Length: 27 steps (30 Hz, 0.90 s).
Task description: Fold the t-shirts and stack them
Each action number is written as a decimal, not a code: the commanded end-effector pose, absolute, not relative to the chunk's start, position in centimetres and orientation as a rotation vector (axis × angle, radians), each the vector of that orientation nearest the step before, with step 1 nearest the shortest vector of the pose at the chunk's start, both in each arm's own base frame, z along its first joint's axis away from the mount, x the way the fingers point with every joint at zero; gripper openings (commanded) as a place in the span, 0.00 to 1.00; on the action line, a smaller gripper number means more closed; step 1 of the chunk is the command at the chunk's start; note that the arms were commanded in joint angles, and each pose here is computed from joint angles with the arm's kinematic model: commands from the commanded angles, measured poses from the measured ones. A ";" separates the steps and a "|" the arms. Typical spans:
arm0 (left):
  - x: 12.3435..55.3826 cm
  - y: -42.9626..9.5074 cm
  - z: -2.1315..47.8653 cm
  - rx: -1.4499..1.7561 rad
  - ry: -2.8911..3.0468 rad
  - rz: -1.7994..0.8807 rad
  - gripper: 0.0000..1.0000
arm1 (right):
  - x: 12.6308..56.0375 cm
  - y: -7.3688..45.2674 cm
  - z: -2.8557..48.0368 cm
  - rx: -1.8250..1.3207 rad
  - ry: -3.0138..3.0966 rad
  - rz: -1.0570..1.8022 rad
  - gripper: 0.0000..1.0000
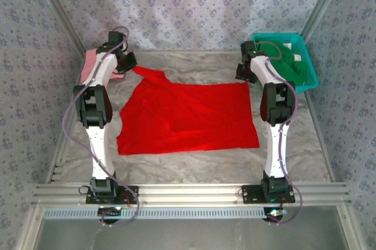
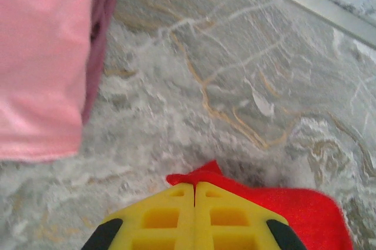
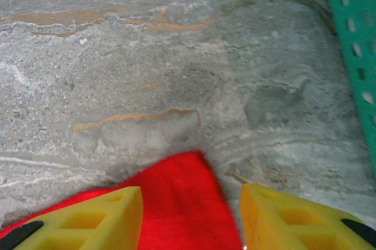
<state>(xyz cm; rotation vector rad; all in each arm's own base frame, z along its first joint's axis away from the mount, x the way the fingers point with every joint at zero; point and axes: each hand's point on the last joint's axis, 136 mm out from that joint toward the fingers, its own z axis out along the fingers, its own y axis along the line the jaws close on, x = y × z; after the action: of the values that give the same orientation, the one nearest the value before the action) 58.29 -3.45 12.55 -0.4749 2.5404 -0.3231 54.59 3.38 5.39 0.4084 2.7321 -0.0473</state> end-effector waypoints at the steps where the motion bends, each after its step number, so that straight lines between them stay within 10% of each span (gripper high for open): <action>1: 58.9 -1.5 12.7 -0.460 2.550 -0.264 0.00 | 55.1 3.9 5.1 0.340 2.767 -0.015 0.50; 27: 61.2 -3.5 14.7 -0.379 2.511 -0.341 0.00 | 60.6 9.5 3.1 0.320 2.679 0.442 0.42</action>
<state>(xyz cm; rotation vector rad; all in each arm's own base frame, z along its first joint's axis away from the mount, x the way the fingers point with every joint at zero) 61.03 -3.15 14.47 -0.4042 2.5057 -0.3274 60.22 8.71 4.21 0.3000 2.6698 0.3792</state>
